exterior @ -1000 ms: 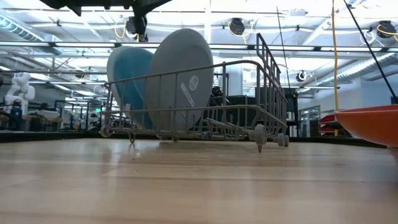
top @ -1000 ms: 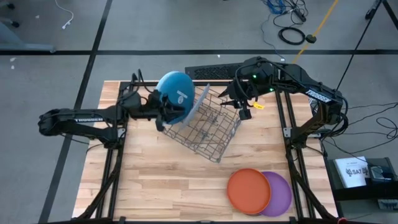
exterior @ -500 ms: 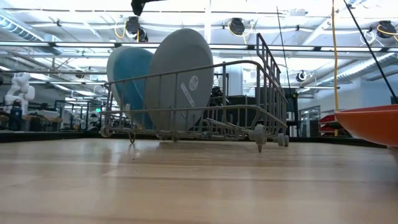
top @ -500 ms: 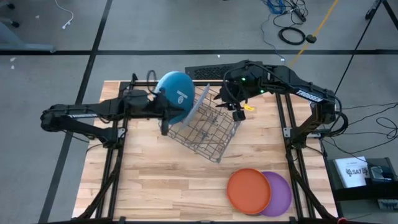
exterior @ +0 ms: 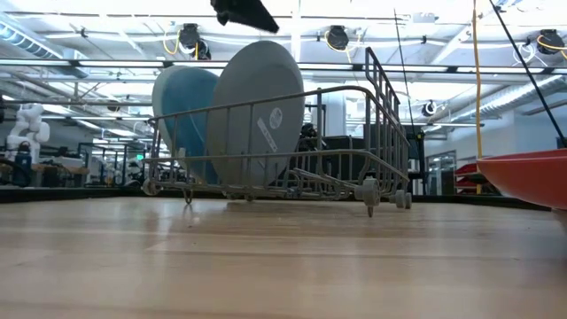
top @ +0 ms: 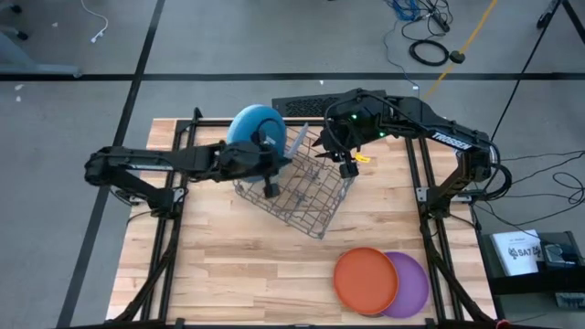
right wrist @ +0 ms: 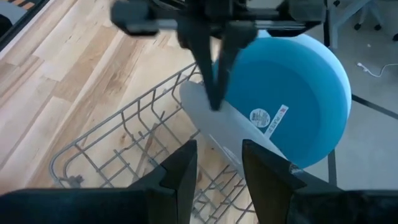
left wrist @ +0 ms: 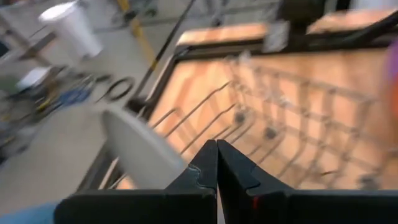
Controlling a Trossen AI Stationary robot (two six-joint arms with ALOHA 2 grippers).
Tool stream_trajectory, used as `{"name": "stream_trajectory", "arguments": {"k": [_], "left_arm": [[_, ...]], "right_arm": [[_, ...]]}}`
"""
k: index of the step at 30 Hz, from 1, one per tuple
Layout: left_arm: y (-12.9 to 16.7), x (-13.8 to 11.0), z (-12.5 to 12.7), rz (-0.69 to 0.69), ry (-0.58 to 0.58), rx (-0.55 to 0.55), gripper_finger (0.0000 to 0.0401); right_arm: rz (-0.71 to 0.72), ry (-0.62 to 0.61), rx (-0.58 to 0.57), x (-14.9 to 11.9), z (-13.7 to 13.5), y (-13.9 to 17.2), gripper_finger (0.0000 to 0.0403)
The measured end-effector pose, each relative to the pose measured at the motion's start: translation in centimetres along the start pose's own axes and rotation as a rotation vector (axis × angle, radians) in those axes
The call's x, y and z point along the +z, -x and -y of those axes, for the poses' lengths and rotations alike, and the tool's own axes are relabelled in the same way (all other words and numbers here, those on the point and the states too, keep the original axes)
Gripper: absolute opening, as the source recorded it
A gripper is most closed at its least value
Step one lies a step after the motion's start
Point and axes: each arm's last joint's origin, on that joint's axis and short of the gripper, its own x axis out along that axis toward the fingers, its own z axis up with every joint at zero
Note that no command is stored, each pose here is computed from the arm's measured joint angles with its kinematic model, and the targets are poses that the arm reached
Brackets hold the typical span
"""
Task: Sort dishes
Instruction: Put the gray plate in the dish rack, then adjust the dish rack
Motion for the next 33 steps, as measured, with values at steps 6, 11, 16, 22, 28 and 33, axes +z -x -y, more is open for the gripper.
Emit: {"name": "stream_trajectory", "arguments": {"k": [6,11,16,22,28,33], "left_arm": [[-0.9,0.6,-0.9,-0.121,0.025,0.092,0.0001],[-0.2,0.5,-1.6,-0.188,0.065,0.246,0.0001],[1.2,0.1,-2.6,-0.252,0.106,0.4,0.0],[3.2,0.4,-3.5,-0.272,0.169,0.486,0.0],[6.2,0.8,-4.1,-0.268,0.117,0.463,0.0],[9.5,0.6,-4.4,-0.265,0.07,0.373,0.0]], "right_arm": [[0.001,-0.001,0.0,0.0,0.0,0.0,0.0121],[0.001,-0.002,0.0,0.0,0.0,0.0,0.0121],[-0.001,-0.003,0.001,0.0,0.0,0.0,0.0121],[-0.003,-0.003,0.002,0.0,0.0,0.1,0.0121],[-0.026,-0.026,0.015,-0.3,-0.2,0.1,0.0121],[-0.054,-0.032,0.031,-0.5,-0.4,0.1,0.0121]]}}
